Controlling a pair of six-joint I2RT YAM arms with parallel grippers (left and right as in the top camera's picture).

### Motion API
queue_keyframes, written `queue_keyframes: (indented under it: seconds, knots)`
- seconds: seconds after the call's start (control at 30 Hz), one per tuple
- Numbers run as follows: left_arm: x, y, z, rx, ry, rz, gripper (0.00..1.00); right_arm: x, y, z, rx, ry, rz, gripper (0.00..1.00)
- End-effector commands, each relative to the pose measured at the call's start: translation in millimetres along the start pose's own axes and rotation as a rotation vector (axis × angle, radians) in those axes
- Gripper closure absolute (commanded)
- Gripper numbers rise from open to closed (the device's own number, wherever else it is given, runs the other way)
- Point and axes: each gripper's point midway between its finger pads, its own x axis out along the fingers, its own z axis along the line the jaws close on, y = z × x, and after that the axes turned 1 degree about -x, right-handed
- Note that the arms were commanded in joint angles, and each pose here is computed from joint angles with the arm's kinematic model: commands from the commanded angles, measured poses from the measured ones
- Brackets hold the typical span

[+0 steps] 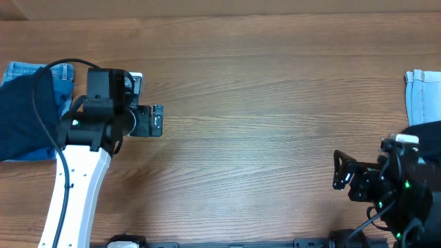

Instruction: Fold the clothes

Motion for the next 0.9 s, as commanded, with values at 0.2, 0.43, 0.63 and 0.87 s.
queue_keyframes:
  seconds: [0.2, 0.43, 0.63, 0.87]
  knots:
    - [35, 9, 2, -0.013, -0.005, 0.115, 0.00, 42, 16, -8, -0.184, -0.013, -0.451, 0.00]
    - [37, 10, 3, -0.013, -0.006, 0.125, 0.00, 68, 10, -8, -0.205, -0.019, -0.662, 0.00]
    - [37, 10, 3, -0.014, -0.006, 0.125, 0.00, 121, 55, -17, -0.204, -0.012, -0.551, 0.00]
    - [37, 10, 3, -0.014, -0.006, 0.125, 0.00, 122, 56, -15, -0.206, -0.022, -0.551, 0.00]
